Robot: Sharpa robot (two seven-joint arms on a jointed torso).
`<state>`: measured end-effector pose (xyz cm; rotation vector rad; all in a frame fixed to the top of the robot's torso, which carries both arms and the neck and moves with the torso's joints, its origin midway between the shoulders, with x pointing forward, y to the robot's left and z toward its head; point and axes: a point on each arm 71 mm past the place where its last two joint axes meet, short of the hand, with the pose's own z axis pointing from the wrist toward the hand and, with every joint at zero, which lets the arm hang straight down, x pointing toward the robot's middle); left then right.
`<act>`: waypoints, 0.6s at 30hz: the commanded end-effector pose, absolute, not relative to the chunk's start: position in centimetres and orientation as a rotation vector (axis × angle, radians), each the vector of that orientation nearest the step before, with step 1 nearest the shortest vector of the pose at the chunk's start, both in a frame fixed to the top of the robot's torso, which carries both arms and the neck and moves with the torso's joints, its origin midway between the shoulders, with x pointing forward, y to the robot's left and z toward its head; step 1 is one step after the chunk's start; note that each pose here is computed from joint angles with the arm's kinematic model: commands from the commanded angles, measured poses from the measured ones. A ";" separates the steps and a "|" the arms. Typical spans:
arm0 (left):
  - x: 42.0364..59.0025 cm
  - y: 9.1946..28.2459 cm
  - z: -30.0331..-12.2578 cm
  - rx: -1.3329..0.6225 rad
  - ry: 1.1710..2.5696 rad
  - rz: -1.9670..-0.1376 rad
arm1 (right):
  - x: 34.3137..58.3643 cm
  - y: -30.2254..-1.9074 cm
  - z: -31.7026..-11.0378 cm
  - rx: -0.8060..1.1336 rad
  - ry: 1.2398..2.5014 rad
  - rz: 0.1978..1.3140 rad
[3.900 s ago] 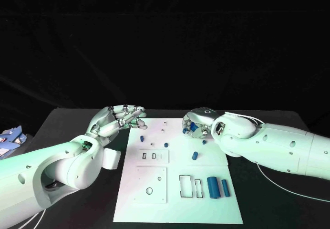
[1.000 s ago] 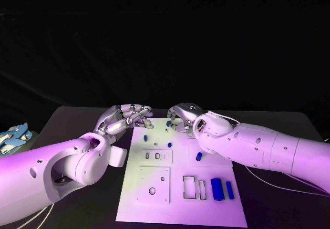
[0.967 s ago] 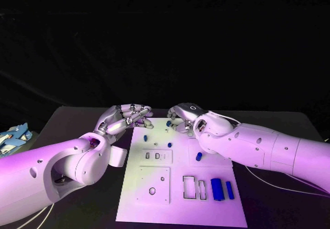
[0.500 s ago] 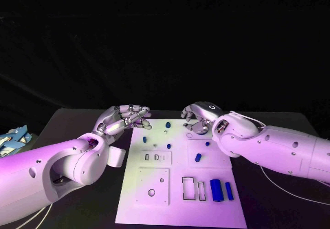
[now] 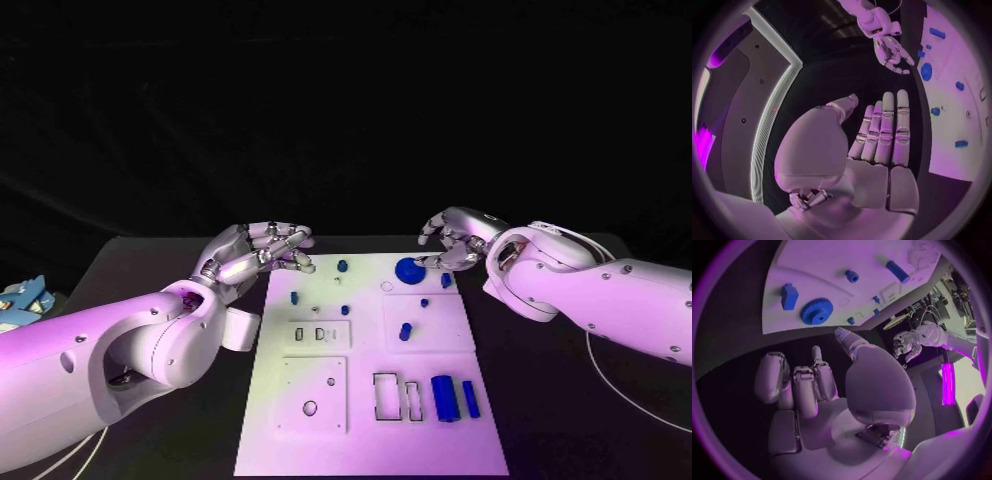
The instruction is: Assemble the parts on the task board
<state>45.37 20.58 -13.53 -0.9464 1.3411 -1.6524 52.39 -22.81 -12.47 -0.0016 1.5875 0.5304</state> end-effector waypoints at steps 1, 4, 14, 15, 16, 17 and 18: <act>45.3 20.3 -13.4 -0.929 1.348 -1.697 | 52.5 -23.1 -13.0 0.032 1.683 0.524; 45.3 20.2 -13.4 -0.928 1.348 -1.700 | 52.6 -23.1 -13.1 0.016 1.678 0.513; 45.3 20.1 -13.4 -0.926 1.349 -1.703 | 53.5 -22.7 -14.1 0.012 1.643 0.497; 45.4 20.1 -13.4 -0.926 1.350 -1.703 | 53.6 -22.6 -14.2 0.015 1.637 0.500; 45.4 20.1 -13.4 -0.927 1.350 -1.703 | 53.7 -22.5 -14.2 0.016 1.633 0.502; 45.4 20.1 -13.4 -0.927 1.350 -1.703 | 53.7 -22.4 -14.3 0.017 1.629 0.504; 45.4 20.1 -13.4 -0.926 1.350 -1.703 | 53.8 -22.3 -14.3 0.018 1.625 0.507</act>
